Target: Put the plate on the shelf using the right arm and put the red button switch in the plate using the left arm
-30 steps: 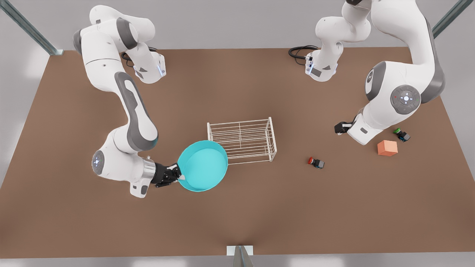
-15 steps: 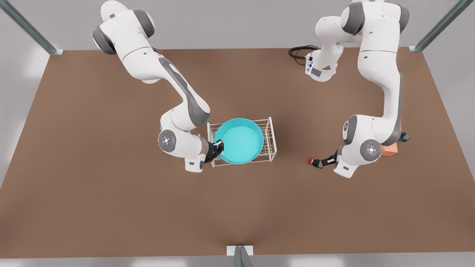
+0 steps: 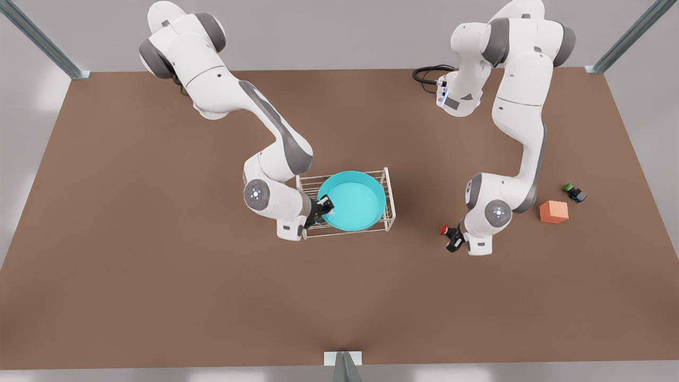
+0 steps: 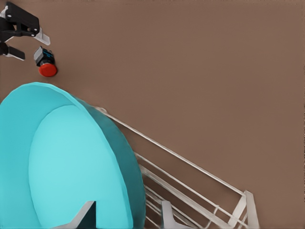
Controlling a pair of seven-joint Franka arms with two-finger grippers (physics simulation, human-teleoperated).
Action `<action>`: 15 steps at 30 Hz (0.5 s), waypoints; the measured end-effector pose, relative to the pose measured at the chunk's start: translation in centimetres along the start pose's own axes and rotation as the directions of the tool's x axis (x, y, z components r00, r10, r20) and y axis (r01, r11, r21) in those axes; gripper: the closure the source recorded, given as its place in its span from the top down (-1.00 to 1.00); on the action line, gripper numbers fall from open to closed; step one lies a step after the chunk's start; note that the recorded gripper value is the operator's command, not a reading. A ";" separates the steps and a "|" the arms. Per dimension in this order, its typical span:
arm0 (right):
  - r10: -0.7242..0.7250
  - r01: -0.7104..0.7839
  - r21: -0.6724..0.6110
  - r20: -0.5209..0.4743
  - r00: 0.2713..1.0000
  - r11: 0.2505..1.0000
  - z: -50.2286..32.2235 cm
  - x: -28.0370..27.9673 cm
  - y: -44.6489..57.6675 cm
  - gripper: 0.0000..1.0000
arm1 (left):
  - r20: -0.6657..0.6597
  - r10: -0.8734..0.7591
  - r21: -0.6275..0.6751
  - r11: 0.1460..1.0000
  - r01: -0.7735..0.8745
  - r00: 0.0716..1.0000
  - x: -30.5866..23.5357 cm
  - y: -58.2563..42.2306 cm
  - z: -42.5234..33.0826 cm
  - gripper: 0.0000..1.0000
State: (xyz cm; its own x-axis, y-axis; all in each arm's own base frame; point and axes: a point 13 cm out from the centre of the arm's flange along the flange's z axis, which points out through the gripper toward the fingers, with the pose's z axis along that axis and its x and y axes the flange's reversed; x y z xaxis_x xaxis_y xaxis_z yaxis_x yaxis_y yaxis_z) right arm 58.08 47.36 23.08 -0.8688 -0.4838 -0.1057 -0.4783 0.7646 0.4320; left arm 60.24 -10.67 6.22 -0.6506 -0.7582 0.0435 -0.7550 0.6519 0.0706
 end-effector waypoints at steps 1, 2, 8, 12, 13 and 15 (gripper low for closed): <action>-0.001 0.001 0.000 0.010 1.000 1.000 -0.8 -0.2 0.4 1.00 | -0.001 -0.026 -0.003 1.000 0.026 1.000 0.0 0.3 0.4 1.00; 0.001 -0.001 0.001 0.020 1.000 1.000 -1.6 -0.4 0.5 1.00 | -0.001 -0.051 -0.004 0.999 0.051 0.999 0.0 0.5 0.5 1.00; 0.050 -0.059 0.082 0.103 0.993 0.995 -13.1 -1.1 -5.7 1.00 | 0.002 -0.164 -0.002 0.986 0.164 0.986 0.1 0.6 1.4 1.00; 0.234 -0.219 0.330 -0.005 0.972 0.918 -21.8 6.6 -25.1 1.00 | 0.001 -0.209 -0.010 0.978 0.209 0.978 0.2 0.8 2.3 0.99; 0.278 -0.249 0.382 -0.021 0.960 0.890 -24.5 8.9 -28.5 1.00 | 0.001 -0.218 -0.011 0.976 0.218 0.976 0.2 0.8 2.5 0.58; 0.352 -0.295 0.476 -0.032 0.935 0.828 -30.9 13.7 -32.2 1.00 | 0.002 -0.236 -0.010 0.972 0.236 0.972 0.1 0.7 2.5 0.33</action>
State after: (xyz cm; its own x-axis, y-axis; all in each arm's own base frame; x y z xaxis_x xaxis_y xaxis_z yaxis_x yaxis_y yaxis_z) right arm 65.52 2.94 35.44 -0.9770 -0.1970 0.0818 -0.2006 0.9790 -0.0376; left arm 59.39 -10.26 3.74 -0.4544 -0.8905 0.0232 -0.8863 0.4546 0.0886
